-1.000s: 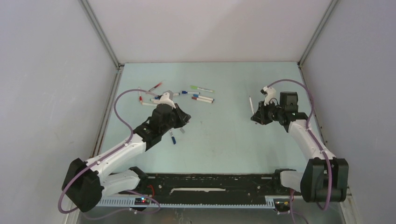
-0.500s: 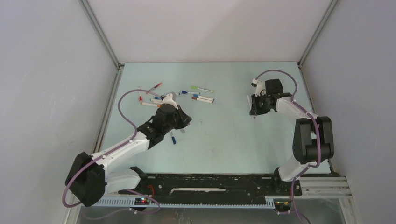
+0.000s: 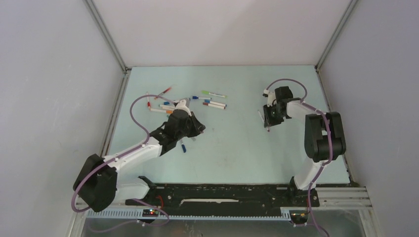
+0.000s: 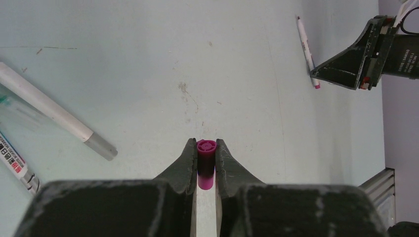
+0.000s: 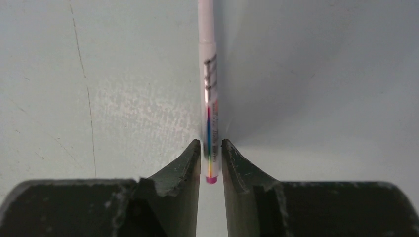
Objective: Open the pen caps
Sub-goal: Place the pen at the center of the board, then place the pen cap at the center of the board.
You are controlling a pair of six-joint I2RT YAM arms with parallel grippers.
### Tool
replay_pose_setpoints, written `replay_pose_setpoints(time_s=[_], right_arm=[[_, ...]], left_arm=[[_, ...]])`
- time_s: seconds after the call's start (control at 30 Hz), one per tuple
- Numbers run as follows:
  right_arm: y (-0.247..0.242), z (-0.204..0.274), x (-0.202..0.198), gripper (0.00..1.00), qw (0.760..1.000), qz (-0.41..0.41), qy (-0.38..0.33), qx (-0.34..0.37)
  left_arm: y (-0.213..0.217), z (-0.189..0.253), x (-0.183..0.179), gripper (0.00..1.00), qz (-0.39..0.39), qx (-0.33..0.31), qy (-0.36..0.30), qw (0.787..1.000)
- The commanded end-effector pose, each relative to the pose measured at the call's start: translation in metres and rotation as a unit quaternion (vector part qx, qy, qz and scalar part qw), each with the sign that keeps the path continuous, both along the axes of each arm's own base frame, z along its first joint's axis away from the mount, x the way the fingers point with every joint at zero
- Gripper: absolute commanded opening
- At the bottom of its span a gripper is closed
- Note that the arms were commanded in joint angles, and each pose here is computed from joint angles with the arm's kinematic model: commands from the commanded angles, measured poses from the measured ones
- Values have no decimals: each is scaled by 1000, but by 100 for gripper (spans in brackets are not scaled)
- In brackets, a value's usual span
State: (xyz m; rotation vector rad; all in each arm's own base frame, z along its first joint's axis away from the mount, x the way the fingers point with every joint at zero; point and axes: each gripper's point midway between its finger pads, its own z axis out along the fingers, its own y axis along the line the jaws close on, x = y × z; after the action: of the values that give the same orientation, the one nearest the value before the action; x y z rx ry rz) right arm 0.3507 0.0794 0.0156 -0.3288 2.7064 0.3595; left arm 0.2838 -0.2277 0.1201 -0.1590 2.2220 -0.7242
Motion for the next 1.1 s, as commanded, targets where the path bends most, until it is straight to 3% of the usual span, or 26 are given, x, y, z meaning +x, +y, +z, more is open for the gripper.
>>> replay_pose_setpoints(time_s=[0.0,0.4,0.67,1.07], right_arm=[[-3,6,12,27,1000,-7,-9,-10],[4,18,7,36,999,6,-7,36],[15,64,-5,52,992,69,-44,95],[16,118,-29,59,970,139,-92,178]], left_arm=[[-6,1,2,2,-5,-22,0,1000],[-9,7,3,3,-8,-25,0,1000],[-13,8,7,3,-10,-25,4,1000],[-8,-16,25,5,12,93,56,994]])
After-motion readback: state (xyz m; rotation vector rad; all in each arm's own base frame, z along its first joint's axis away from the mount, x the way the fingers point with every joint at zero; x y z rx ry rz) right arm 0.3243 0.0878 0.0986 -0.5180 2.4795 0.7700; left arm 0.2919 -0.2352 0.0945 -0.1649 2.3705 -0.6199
